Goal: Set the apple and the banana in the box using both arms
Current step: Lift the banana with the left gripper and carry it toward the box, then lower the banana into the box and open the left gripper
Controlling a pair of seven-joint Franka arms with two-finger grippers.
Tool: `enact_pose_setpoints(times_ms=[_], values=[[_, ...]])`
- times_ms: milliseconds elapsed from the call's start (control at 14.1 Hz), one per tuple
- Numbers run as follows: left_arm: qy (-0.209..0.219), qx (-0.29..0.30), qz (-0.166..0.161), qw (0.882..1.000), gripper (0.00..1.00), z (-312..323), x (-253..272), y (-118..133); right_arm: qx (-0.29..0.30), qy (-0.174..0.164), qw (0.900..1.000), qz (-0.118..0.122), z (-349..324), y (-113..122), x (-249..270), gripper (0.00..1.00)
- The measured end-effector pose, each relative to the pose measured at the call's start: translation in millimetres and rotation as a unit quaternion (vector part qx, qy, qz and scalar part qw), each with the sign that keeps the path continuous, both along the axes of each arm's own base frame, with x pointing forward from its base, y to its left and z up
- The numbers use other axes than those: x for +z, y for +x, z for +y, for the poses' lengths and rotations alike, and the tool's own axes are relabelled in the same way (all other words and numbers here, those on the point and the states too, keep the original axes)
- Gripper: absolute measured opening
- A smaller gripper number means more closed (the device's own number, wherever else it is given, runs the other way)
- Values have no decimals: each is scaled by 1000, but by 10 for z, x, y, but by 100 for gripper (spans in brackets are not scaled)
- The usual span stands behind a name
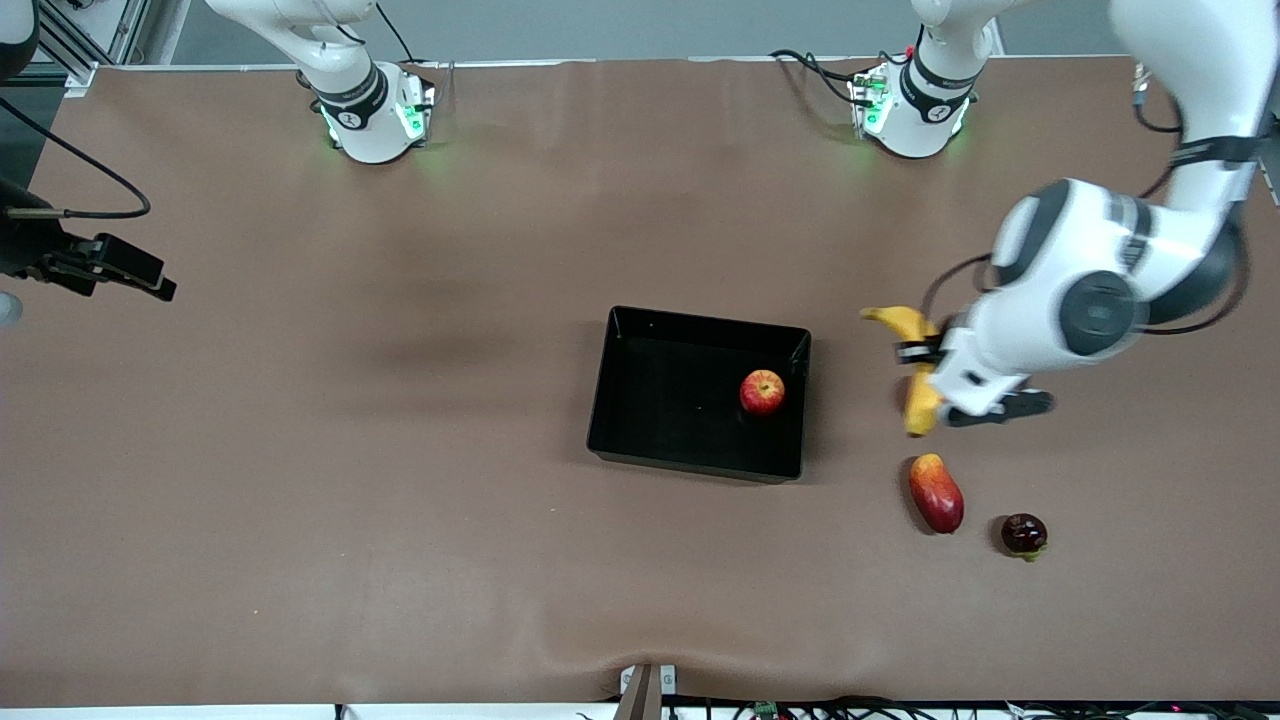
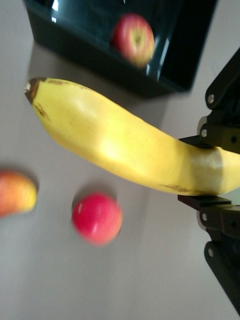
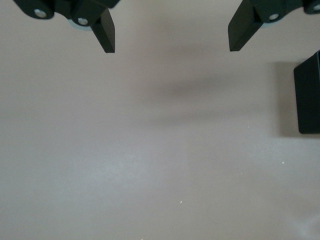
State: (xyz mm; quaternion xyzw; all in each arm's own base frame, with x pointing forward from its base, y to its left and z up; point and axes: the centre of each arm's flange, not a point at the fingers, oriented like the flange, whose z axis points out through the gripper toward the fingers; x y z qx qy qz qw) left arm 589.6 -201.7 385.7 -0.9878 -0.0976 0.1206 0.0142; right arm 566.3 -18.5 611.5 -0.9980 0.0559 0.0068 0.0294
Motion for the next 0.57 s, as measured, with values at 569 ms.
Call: enact_pose_setpoints(times_ms=[569], values=[[-63, -30, -47, 996, 39, -2000, -624, -164, -30, -3, 999, 12, -476, -145, 144, 100]])
